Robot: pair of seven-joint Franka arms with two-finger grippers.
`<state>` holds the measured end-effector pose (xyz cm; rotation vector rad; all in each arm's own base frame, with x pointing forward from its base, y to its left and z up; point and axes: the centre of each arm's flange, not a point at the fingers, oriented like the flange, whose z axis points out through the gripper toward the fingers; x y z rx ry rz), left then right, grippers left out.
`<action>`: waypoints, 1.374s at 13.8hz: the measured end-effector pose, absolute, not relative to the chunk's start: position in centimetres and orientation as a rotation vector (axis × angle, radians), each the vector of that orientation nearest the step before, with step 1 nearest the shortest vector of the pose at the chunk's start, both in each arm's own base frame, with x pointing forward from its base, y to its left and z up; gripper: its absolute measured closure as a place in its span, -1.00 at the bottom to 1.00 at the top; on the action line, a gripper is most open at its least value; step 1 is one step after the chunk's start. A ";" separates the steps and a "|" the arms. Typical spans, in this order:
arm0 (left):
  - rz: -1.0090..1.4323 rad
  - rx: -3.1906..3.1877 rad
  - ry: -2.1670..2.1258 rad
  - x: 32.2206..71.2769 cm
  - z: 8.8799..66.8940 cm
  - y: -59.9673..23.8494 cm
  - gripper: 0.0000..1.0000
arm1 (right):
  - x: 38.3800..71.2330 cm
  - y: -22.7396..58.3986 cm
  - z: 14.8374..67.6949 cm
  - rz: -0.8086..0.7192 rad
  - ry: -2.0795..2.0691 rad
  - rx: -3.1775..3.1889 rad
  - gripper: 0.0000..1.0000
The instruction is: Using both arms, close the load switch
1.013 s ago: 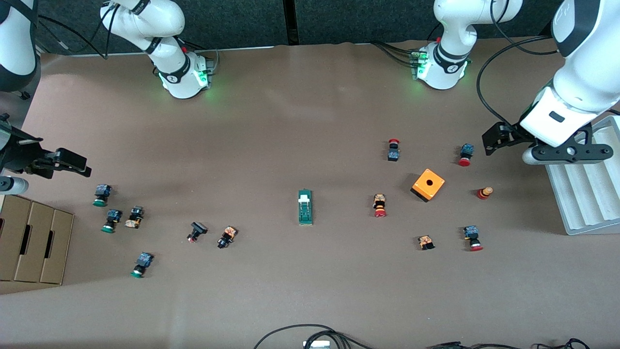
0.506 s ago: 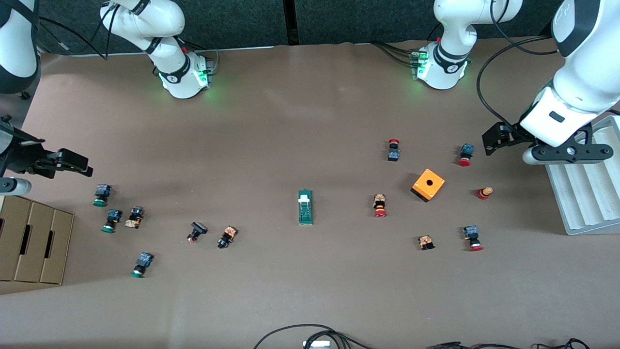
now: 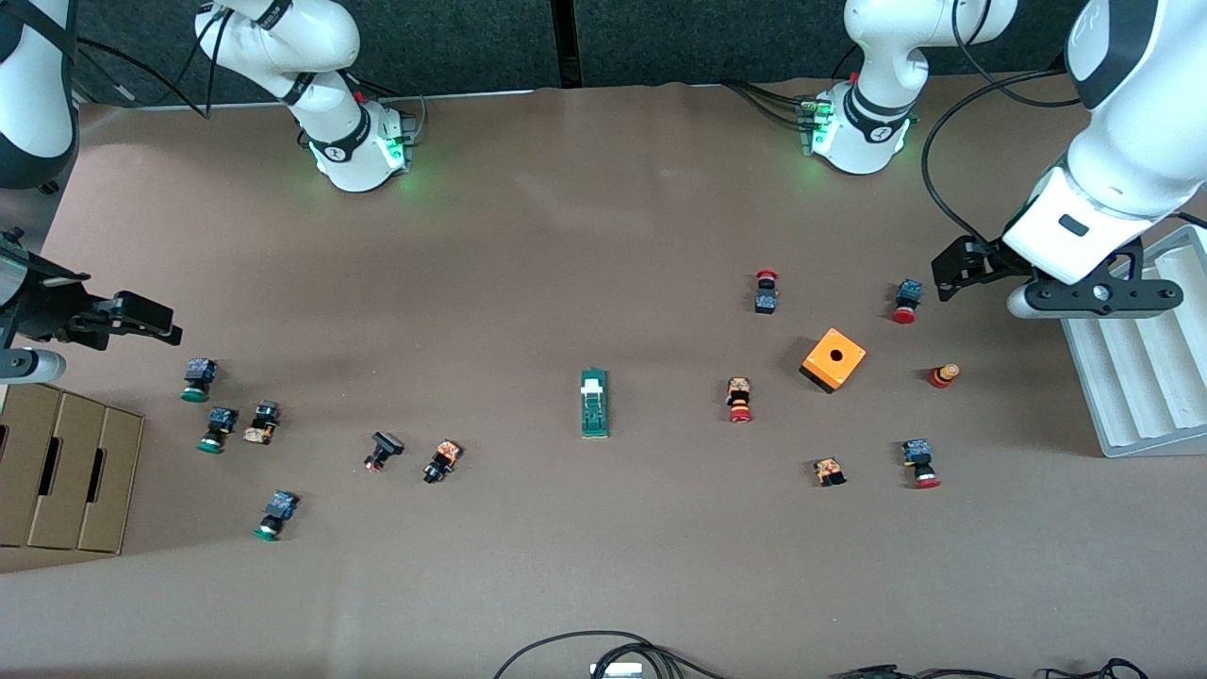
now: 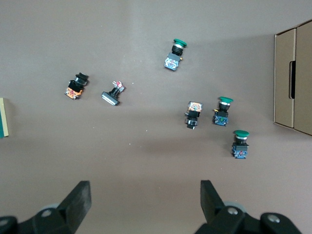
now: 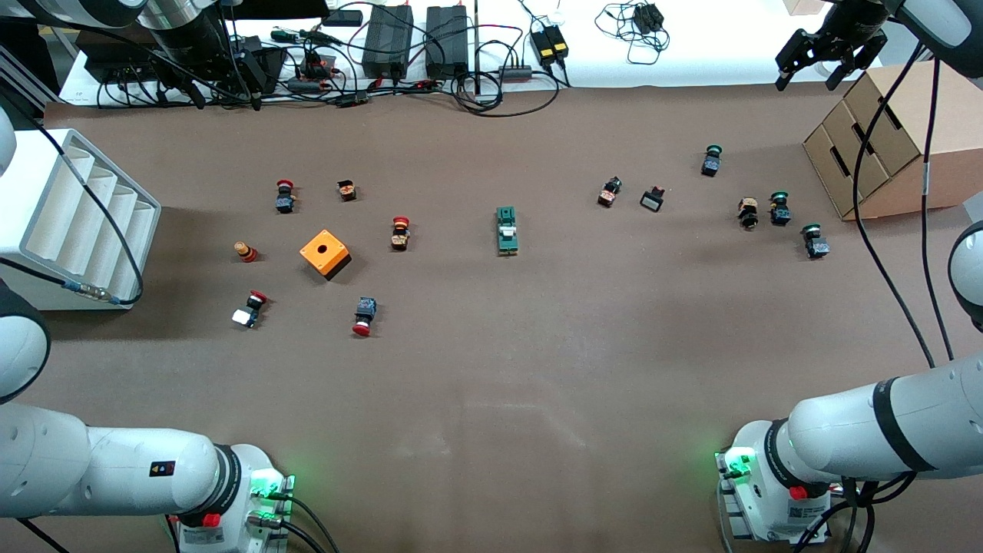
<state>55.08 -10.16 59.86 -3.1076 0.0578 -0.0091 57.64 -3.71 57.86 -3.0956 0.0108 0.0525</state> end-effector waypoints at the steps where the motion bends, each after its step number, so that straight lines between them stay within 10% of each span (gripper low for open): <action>1: -0.017 -3.109 0.058 55.1 60.1 -10.2 -1.00 | 57.6 -3.7 57.8 0.053 0.008 -3.096 -1.00; 11: -0.052 -3.131 0.079 57.8 59.0 -11.6 -0.97 | 57.8 -3.6 57.4 0.060 -0.071 -3.085 -1.00; 19: -0.205 -3.208 -0.335 56.6 55.5 -28.7 -0.99 | 60.4 -3.1 52.7 0.119 -0.078 -3.065 -1.00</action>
